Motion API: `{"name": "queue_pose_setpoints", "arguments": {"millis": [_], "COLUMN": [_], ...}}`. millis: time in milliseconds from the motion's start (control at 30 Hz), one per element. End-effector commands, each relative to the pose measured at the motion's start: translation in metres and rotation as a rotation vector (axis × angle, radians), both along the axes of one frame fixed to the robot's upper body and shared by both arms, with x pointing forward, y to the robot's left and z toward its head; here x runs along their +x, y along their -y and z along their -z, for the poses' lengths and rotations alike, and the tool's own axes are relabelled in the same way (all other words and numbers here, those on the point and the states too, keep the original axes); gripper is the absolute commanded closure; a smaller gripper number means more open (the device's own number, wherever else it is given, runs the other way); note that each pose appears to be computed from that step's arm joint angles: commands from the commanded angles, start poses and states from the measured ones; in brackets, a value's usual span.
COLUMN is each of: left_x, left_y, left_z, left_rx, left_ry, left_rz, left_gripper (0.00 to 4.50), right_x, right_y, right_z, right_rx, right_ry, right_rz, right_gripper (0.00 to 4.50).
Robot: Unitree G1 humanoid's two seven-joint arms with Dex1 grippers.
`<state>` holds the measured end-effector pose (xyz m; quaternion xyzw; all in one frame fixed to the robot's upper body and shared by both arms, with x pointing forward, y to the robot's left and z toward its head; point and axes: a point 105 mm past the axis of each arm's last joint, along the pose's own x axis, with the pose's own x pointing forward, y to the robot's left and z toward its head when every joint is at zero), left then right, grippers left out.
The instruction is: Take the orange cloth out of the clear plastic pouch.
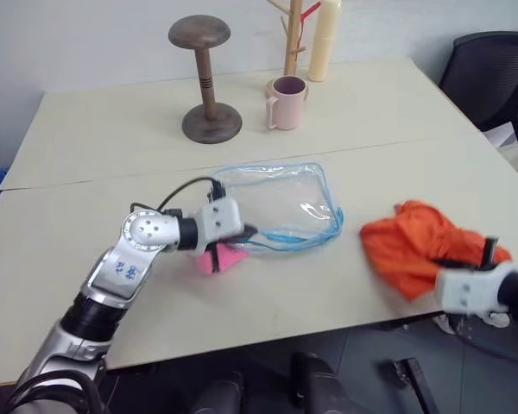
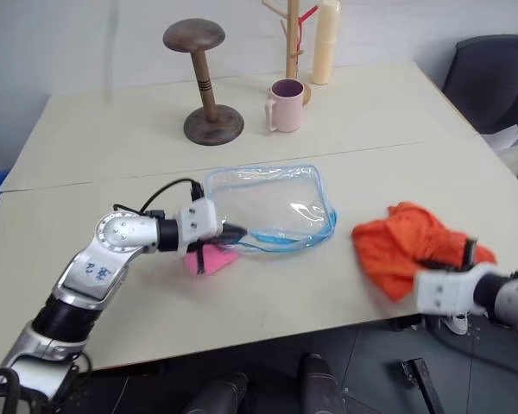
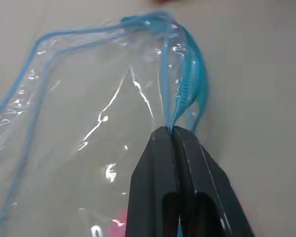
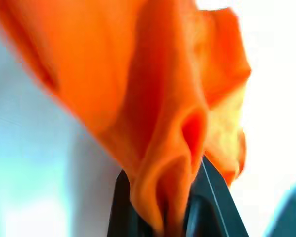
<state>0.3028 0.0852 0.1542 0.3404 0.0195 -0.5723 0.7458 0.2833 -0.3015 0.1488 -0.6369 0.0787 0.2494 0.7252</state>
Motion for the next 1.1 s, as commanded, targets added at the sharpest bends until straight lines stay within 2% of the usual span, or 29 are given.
{"name": "queue_pose_setpoints", "arguments": {"millis": [33,167,233,400,533,633,733,767,967,1100], "left_x": [-0.011,-0.007,0.001,0.002,-0.006,-0.022,-0.036,-0.039,-0.039,-0.033], "left_y": [0.011,0.018,0.021,0.021,0.002,-0.023,-0.067,-0.085,-0.168,-0.186], "left_z": [-0.004,0.0,-0.001,-0.013,-0.029,-0.044,-0.048,-0.046,-0.046,-0.054], "left_rx": [0.01,0.024,0.011,-0.131,-0.257,-0.328,-0.299,-0.273,-0.162,-0.169], "left_ry": [0.012,0.022,0.024,-0.079,-0.205,-0.311,-0.361,-0.388,-0.358,-0.302], "left_rz": [0.091,0.09,0.043,-0.045,-0.09,-0.083,-0.126,-0.167,-0.379,-0.413], "left_gripper": [4.5,4.5,4.5,3.25,2.07,1.13,0.21,0.03,0.03,0.03], "right_x": [0.027,0.05,0.053,0.045,0.019,-0.003,-0.032,-0.041,-0.089,-0.09], "right_y": [-0.003,-0.003,-0.006,-0.009,-0.005,0.006,0.034,0.044,0.075,0.082], "right_z": [0.005,0.016,0.02,0.015,0.004,-0.006,-0.013,-0.019,-0.039,-0.045], "right_rx": [0.06,0.101,0.142,0.295,0.583,0.752,0.897,0.932,1.112,1.134], "right_ry": [0.063,0.064,0.041,-0.003,-0.091,-0.152,-0.224,-0.23,-0.351,-0.339], "right_rz": [0.043,0.083,0.084,0.111,0.188,0.257,0.381,0.406,0.468,0.472], "right_gripper": [4.49,4.49,3.81,2.25,0.96,0.0,0.0,0.0,0.0,0.0]}}
